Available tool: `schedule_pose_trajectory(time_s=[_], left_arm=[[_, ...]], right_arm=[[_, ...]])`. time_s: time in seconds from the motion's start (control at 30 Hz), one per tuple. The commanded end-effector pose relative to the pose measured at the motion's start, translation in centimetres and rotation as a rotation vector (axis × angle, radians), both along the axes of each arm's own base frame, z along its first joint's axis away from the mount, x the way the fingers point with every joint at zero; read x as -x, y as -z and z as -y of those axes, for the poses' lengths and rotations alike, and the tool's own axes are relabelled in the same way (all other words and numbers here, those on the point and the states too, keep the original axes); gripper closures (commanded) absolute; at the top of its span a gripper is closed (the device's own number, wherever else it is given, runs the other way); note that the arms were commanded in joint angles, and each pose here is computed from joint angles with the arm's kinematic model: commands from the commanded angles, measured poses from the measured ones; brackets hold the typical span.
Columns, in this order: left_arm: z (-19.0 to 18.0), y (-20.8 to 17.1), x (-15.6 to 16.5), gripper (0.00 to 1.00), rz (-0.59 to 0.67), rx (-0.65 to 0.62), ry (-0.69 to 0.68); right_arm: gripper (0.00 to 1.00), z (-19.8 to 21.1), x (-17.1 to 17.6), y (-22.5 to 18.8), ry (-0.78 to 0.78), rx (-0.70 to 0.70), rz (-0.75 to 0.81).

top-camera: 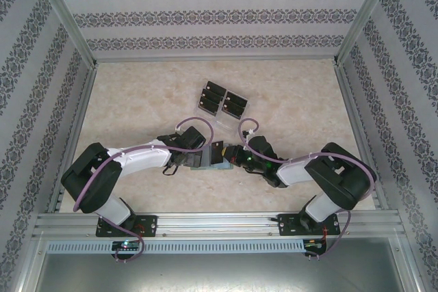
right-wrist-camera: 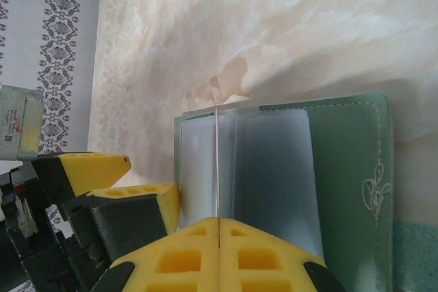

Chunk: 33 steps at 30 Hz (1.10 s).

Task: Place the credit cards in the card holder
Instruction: Insert the credit card into the card slot.

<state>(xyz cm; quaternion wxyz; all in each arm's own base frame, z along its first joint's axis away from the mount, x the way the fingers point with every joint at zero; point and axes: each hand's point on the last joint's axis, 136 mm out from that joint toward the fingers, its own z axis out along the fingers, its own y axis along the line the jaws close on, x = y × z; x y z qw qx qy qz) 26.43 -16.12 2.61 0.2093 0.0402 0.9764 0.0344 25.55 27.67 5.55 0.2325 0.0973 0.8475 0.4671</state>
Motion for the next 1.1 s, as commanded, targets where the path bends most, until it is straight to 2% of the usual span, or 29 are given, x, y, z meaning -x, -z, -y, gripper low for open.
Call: schedule_pose_trajectory(time_s=[0.0,0.6,0.87,1.07], left_arm=[[-1.1,0.9,1.1,0.0,-0.037,-0.059,-0.008],[-1.2,0.6,1.1,0.0,-0.035,-0.062,-0.009],[-0.9,-1.5,0.5,0.0,0.012,-0.036,-0.001],[0.9,-2.9,-0.3,0.0,0.027,-0.004,0.063]], right_arm=[[1.0,-0.6,0.0,-0.4,-0.005,-0.033,0.018],[1.0,-0.3,1.1,1.6,-0.002,-0.064,-0.042],[1.0,0.2,1.3,0.6,0.007,-0.068,-0.023],[1.0,0.5,1.1,0.0,0.002,-0.036,-0.006]])
